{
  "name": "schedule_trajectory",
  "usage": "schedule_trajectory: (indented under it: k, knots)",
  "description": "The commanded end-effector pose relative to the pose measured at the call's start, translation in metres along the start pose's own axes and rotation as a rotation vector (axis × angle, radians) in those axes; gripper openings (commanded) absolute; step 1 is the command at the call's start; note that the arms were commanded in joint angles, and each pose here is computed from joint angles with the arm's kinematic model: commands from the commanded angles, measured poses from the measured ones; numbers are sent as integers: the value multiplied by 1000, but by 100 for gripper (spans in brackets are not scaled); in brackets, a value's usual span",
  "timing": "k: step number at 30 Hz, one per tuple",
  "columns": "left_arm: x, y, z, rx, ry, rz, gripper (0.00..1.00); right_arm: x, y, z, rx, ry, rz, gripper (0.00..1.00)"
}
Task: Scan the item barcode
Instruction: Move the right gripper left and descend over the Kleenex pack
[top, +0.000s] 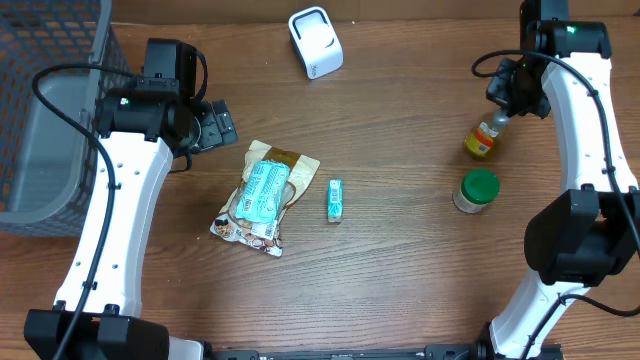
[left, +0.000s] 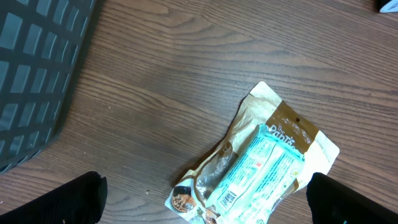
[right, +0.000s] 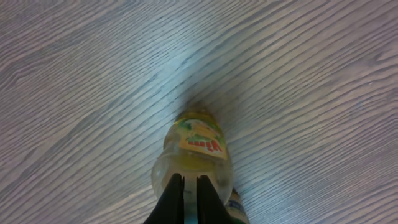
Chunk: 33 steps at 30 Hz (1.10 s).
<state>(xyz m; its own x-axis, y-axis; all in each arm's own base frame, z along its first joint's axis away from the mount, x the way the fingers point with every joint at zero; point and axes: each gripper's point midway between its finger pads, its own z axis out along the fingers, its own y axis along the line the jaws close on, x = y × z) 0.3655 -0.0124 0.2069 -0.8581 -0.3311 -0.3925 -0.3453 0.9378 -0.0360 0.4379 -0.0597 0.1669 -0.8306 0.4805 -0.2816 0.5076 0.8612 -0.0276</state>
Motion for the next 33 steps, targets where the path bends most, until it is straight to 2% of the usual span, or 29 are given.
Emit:
schedule_trajectory:
  k: [1, 7, 13, 14, 17, 21, 33]
  knots:
    - [-5, -2, -4, 12, -15, 14, 100, -22, -4, -18, 17, -87, -21, 9]
    - [-5, -2, -4, 12, -15, 14, 100, -40, 8, -56, -58, -169, -53, 13]
    - [-5, -2, -4, 12, -15, 15, 100, -10, 44, -78, -251, -58, -125, 18]
    - [-5, -2, -4, 12, -15, 14, 100, 2, 52, -80, -284, -16, -163, 22]
    - [-5, -2, -4, 12, -15, 14, 100, 34, 69, -81, -333, 87, -229, 52]
    - [-5, -2, -4, 12, -15, 15, 100, 72, 87, -80, -340, 196, -295, 69]
    - [-5, -2, -4, 12, -15, 14, 100, 183, 158, -55, -296, 360, -483, 73]
